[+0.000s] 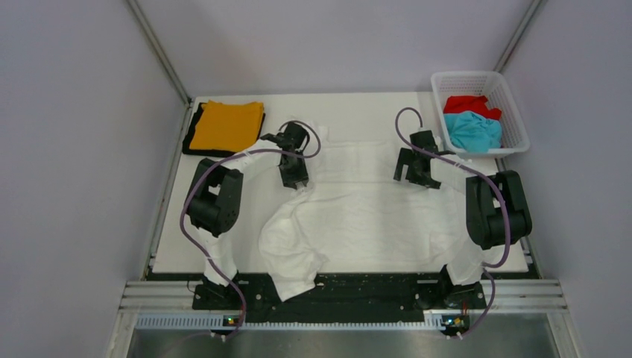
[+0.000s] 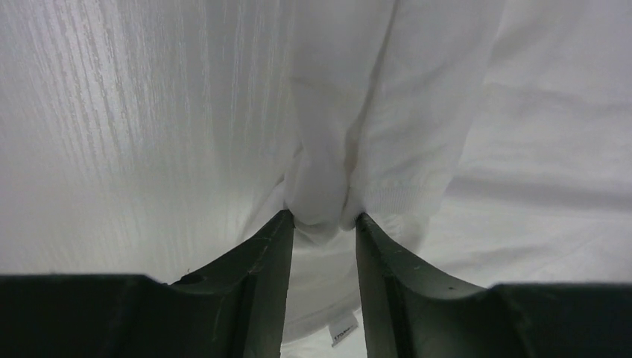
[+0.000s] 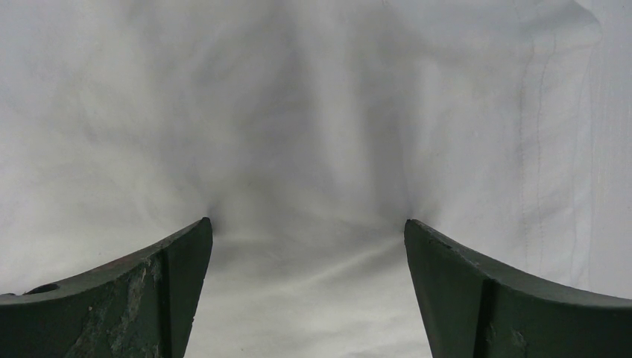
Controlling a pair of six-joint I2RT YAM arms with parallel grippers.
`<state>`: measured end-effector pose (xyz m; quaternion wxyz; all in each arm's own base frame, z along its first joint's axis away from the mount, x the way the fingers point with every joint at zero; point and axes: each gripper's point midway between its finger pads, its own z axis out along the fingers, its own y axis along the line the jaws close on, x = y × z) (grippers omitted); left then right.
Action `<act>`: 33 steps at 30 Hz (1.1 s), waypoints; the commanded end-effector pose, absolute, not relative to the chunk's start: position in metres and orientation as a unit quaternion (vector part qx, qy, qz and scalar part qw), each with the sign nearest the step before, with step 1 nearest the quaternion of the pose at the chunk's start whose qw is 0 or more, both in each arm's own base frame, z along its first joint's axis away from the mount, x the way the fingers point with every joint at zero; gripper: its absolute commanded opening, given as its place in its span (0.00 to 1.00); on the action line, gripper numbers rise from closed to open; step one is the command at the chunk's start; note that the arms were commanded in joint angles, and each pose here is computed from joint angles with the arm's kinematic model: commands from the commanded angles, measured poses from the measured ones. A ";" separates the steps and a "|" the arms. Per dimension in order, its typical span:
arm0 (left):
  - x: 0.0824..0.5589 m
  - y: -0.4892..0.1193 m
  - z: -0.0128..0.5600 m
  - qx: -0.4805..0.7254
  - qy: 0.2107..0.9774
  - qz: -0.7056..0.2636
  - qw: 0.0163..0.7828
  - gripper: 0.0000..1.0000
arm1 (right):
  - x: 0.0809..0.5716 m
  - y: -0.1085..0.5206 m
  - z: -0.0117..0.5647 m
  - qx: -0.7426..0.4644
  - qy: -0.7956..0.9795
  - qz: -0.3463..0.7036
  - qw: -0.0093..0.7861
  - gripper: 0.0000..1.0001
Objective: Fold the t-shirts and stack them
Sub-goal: Flatten out the tshirt
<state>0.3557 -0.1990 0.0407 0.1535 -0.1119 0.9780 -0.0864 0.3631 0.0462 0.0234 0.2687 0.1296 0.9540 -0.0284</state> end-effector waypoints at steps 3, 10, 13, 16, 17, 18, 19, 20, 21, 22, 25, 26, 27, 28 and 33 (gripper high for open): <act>0.372 -0.193 0.043 -0.104 0.977 -0.061 0.177 0.36 | 0.373 0.043 0.024 0.128 0.953 -0.037 0.273 0.99; 0.382 -0.178 0.046 -0.124 0.973 -0.048 0.188 0.03 | 0.372 0.039 0.022 0.131 0.953 -0.045 0.269 0.99; 0.383 -0.151 0.055 -0.142 0.968 -0.015 0.205 0.04 | 0.369 0.034 0.016 0.137 0.955 -0.054 0.258 0.99; 0.383 -0.116 0.057 -0.176 0.962 0.016 0.211 0.00 | 0.367 0.032 0.012 0.140 0.956 -0.058 0.251 0.99; 0.384 -0.106 0.059 -0.183 0.960 0.020 0.213 0.00 | 0.366 0.031 0.011 0.140 0.956 -0.059 0.250 0.99; 0.385 -0.097 0.059 -0.191 0.957 0.026 0.215 0.00 | 0.366 0.031 0.010 0.140 0.957 -0.059 0.248 0.99; 0.387 -0.088 0.060 -0.197 0.955 0.035 0.219 0.00 | 0.366 0.031 0.008 0.140 0.957 -0.059 0.246 0.99; 0.389 -0.080 0.061 -0.201 0.953 0.042 0.224 0.00 | 0.366 0.031 0.007 0.141 0.957 -0.060 0.245 0.99; 0.392 -0.074 0.061 -0.208 0.950 0.045 0.227 0.02 | 0.366 0.030 0.005 0.142 0.958 -0.062 0.242 0.99; 0.396 -0.069 0.062 -0.213 0.949 0.040 0.229 0.03 | 0.365 0.030 0.003 0.142 0.959 -0.064 0.238 0.99; 0.408 -0.055 0.059 -0.229 0.945 0.032 0.231 0.09 | 0.363 0.029 -0.002 0.141 0.961 -0.068 0.229 0.99; 0.410 -0.051 0.059 -0.235 0.945 0.029 0.226 0.12 | 0.363 0.030 -0.002 0.142 0.961 -0.066 0.228 0.99; 0.412 -0.050 0.059 -0.236 0.946 0.024 0.222 0.16 | 0.364 0.031 -0.002 0.141 0.961 -0.063 0.228 0.99; 0.414 -0.052 0.061 -0.233 0.947 0.019 0.221 0.21 | 0.364 0.032 -0.003 0.141 0.962 -0.061 0.227 0.99; 0.402 -0.070 0.077 -0.200 0.954 -0.029 0.220 0.47 | 0.364 0.033 -0.001 0.138 0.962 -0.057 0.229 0.99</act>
